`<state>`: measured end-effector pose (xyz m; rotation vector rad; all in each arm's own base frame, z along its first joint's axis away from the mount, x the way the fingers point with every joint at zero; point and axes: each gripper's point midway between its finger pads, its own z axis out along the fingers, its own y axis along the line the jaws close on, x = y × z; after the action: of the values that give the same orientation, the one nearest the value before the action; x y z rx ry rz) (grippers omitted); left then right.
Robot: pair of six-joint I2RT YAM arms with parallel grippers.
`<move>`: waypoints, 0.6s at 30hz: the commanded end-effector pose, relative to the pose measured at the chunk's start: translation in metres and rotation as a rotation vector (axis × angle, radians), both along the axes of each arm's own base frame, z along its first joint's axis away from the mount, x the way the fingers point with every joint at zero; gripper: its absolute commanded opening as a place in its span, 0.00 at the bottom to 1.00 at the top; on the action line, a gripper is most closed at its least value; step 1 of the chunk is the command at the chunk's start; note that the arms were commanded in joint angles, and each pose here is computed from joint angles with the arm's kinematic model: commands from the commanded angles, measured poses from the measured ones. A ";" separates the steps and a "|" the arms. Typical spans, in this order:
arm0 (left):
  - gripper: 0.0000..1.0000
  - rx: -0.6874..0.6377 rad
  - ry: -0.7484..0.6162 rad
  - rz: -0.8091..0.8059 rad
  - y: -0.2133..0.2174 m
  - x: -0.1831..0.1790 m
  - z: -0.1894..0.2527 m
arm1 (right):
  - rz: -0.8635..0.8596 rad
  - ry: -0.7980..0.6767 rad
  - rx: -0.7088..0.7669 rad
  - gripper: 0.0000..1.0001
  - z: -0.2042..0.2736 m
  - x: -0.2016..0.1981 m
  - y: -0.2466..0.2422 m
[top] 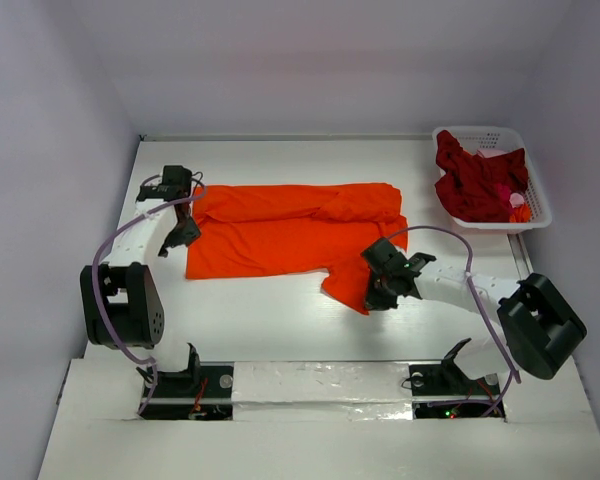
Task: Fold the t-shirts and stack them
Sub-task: Fold the tshirt
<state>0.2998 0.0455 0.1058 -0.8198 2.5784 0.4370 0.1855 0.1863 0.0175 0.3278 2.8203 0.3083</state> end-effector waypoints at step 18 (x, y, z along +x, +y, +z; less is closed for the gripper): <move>0.57 -0.075 0.089 0.024 0.000 -0.020 -0.034 | 0.013 -0.021 0.010 0.00 0.002 0.006 0.007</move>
<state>0.2860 0.0498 0.0822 -0.8735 2.6411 0.4192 0.1863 0.1874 0.0171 0.3263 2.8198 0.3124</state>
